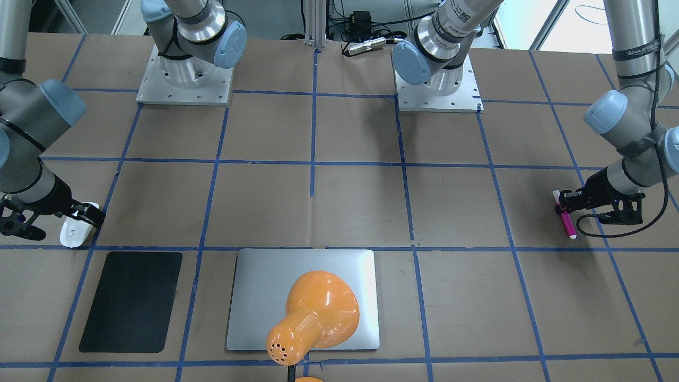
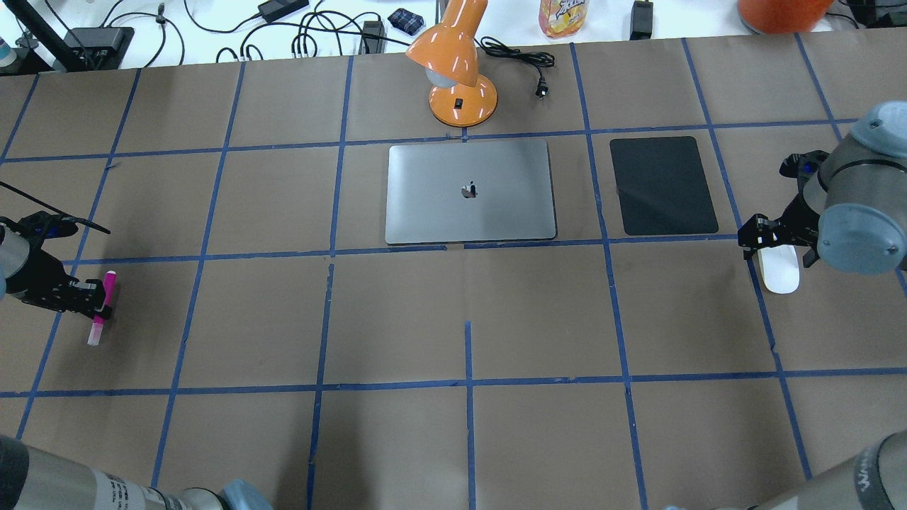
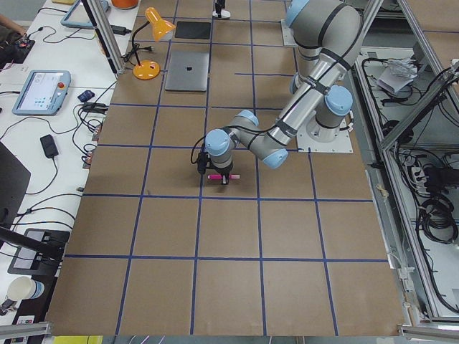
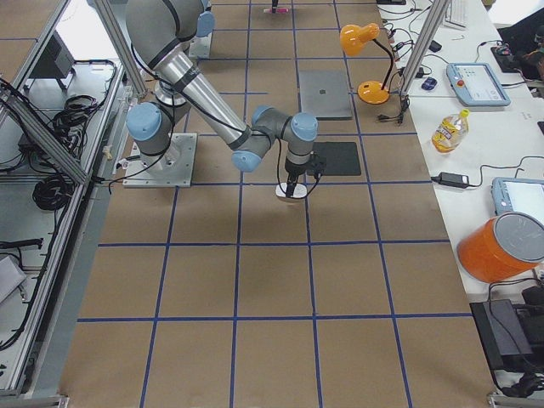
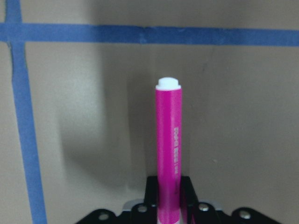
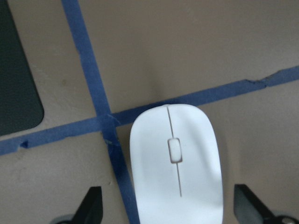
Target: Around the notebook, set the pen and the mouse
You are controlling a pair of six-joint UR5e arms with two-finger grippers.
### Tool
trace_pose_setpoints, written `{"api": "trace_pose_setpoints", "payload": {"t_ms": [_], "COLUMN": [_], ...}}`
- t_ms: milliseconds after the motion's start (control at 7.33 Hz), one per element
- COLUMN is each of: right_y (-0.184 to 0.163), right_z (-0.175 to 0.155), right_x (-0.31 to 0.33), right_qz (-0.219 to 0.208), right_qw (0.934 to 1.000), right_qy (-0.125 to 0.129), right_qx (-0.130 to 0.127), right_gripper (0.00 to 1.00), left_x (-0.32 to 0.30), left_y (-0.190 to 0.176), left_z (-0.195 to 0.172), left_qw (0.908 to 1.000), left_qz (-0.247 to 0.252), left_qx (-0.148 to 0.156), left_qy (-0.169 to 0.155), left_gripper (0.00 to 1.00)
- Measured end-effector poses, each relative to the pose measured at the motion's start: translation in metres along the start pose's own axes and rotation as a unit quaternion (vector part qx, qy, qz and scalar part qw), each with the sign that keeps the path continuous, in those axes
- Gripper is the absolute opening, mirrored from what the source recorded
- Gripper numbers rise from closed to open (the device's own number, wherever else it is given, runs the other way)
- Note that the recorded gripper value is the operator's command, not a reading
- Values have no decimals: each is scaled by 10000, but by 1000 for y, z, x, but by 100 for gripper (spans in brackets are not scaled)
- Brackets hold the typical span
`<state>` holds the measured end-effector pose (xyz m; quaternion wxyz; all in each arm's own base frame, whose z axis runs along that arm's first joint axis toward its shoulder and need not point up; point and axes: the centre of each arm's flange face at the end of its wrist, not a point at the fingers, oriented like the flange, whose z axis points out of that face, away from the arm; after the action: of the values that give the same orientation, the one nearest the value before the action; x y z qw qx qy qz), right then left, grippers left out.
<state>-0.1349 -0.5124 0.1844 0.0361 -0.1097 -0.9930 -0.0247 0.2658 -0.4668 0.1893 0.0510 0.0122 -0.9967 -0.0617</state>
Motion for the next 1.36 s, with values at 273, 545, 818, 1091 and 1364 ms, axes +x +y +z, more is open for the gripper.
{"api": "trace_pose_setpoints", "payload": {"t_ms": [273,545,818,1091,1364], "right_y": [1,2,4,4,3], "right_z": [1,5,8,7,0], "right_x": [6,8,7,7,6], "right_qz": [-106,-176,-216,-329,-376], "right_qw": [9999,9998,9997,9994,9993], "right_qy": [-13,-30,-43,-47,-32], "right_qx": [43,61,47,46,77], "right_gripper": [79,74,62,56,57], "left_x": [59,140,229,335,437], "left_y": [4,14,24,32,39], "left_z": [-39,-66,-74,-66,-49], "left_qw": [9988,9946,9852,9644,9399], "left_qz": [-422,-968,-1668,-2593,-3362], "left_qx": [-260,-352,-274,-117,383], "left_qy": [9,-95,-288,-515,-453], "left_gripper": [15,15,15,15,15]}}
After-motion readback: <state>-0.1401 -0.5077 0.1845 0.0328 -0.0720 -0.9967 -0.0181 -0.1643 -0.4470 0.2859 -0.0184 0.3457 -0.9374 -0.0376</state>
